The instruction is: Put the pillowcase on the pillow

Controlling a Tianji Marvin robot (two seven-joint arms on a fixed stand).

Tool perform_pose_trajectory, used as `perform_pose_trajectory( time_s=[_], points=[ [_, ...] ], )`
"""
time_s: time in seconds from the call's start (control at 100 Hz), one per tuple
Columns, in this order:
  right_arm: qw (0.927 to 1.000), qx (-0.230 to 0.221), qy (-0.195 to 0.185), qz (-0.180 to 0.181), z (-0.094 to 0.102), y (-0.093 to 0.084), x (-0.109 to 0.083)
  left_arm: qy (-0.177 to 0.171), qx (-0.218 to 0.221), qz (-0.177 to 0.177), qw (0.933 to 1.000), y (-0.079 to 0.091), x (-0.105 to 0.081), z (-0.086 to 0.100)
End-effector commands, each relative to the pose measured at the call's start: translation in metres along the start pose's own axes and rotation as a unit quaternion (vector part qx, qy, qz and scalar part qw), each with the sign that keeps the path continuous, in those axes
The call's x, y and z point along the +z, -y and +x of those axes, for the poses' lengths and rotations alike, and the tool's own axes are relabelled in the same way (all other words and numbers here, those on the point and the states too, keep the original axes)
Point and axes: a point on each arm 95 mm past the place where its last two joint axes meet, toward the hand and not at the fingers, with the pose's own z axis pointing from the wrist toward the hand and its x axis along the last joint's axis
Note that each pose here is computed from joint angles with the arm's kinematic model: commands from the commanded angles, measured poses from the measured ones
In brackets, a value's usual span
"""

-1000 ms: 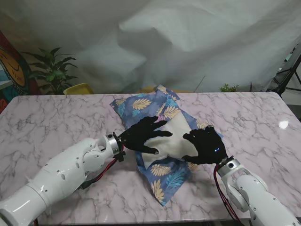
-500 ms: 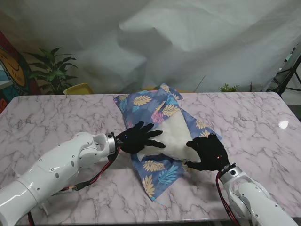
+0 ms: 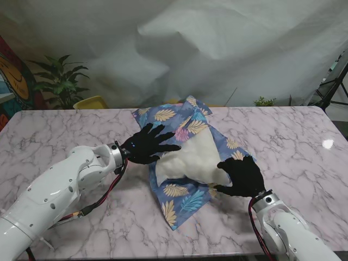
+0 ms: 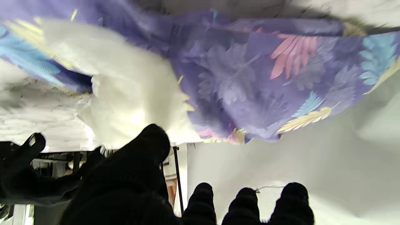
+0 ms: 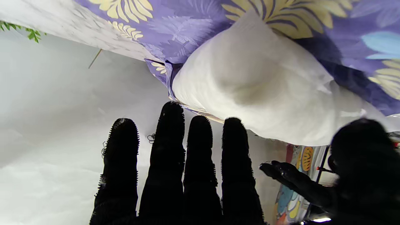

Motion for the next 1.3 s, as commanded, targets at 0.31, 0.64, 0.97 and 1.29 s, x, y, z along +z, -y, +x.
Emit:
perform_pose_trajectory(
  time_s=[0.31,0.64,0.97,1.29],
  points=[
    [0.9992,-0.036,0.011,-0.014,0.009,0.02,0.041,-0.012,-0.042,-0.047,0.9979,-0.042,0.019,-0.029],
    [0.9986,0.01,0.028,-0.044,0.001,0.032,0.057,-0.097,-0.068,0.036,0.9923,-0.059,0.042,-0.007],
    [0.9961,0.057,0.043,-0.052,-0.009,0.043,0.081,-0.153,-0.065,0.073,0.9834,-0.062,0.049,0.015],
    [0.9952,0.063,0.043,-0.062,-0.016,0.042,0.095,-0.148,-0.077,-0.034,0.9854,-0.072,0.051,0.014]
  ],
)
